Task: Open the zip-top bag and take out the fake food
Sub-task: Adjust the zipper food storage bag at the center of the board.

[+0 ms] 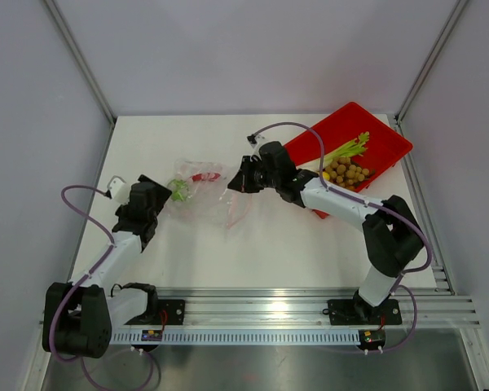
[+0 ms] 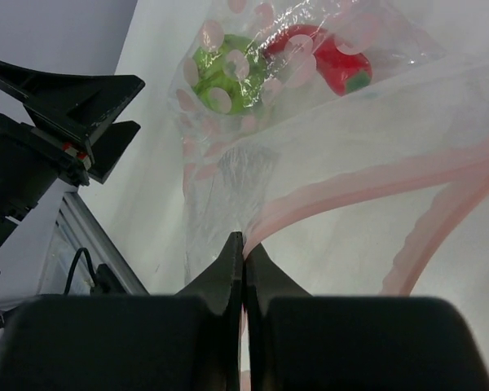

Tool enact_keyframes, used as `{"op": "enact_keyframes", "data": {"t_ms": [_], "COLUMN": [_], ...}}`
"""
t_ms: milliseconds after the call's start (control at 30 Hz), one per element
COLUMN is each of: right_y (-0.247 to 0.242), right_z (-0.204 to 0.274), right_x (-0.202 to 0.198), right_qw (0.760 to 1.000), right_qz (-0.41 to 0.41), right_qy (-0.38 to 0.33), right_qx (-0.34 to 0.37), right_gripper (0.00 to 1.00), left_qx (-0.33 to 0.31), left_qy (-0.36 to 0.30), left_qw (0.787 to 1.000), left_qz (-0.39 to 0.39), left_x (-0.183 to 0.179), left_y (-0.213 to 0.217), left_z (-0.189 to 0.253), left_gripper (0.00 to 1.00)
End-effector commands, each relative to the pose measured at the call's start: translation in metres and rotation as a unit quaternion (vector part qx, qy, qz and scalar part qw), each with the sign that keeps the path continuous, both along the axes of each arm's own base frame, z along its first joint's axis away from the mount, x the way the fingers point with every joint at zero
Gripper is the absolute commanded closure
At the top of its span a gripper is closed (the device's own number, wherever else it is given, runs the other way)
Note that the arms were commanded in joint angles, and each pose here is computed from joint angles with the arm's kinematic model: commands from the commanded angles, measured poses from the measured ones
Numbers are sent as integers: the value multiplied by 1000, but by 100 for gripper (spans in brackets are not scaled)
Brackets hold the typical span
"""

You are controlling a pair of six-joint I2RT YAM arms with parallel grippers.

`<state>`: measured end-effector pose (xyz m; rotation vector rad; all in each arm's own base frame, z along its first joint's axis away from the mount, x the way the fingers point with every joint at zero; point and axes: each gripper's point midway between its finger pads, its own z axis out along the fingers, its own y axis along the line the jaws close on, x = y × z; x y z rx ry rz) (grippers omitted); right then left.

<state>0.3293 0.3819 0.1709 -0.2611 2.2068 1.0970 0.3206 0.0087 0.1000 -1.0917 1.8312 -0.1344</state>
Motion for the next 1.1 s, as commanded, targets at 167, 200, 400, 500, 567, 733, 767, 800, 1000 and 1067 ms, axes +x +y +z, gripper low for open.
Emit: {"op": "enact_keyframes", "data": {"t_ms": [167, 200, 400, 500, 567, 733, 767, 800, 1000, 1067], "right_y": [-23, -23, -22, -21, -21, -23, -22, -23, -20, -20], "right_z": [17, 16, 3, 1, 2, 2, 2, 1, 0, 1], "right_x": [18, 20, 24, 24, 24, 25, 24, 25, 24, 23], "right_qw": [995, 995, 996, 996, 996, 996, 996, 996, 996, 997], "right_qz": [-25, -25, -28, -27, -28, -33, -33, -34, -31, -29], "right_qy": [-67, -65, -48, -45, -46, -46, -46, -45, -41, -42], "right_qx": [-73, -72, -74, -73, -72, -73, -72, -72, -68, -66], "right_gripper": [100, 100, 100, 100, 100, 100, 100, 100, 100, 100], "left_qx": [-9, -17, -101, -140, -174, -221, -224, -228, -233, -228], "left_qy": [-74, -74, -44, -39, -41, -22, -12, -6, -19, -11], "left_qw": [991, 991, 990, 987, 982, 975, 974, 974, 972, 973], "left_qz": [-110, -108, -90, -73, -57, -18, -9, 0, 30, 37], "left_x": [27, 28, 30, 27, 25, 17, 14, 12, 15, 17], "left_y": [-28, -26, -27, -31, -35, -31, -30, -29, -18, -15], "left_z": [32, 29, 1, -9, -12, -26, -30, -33, -39, -45], "left_gripper": [1, 1, 1, 1, 1, 1, 2, 2, 6, 6]}}
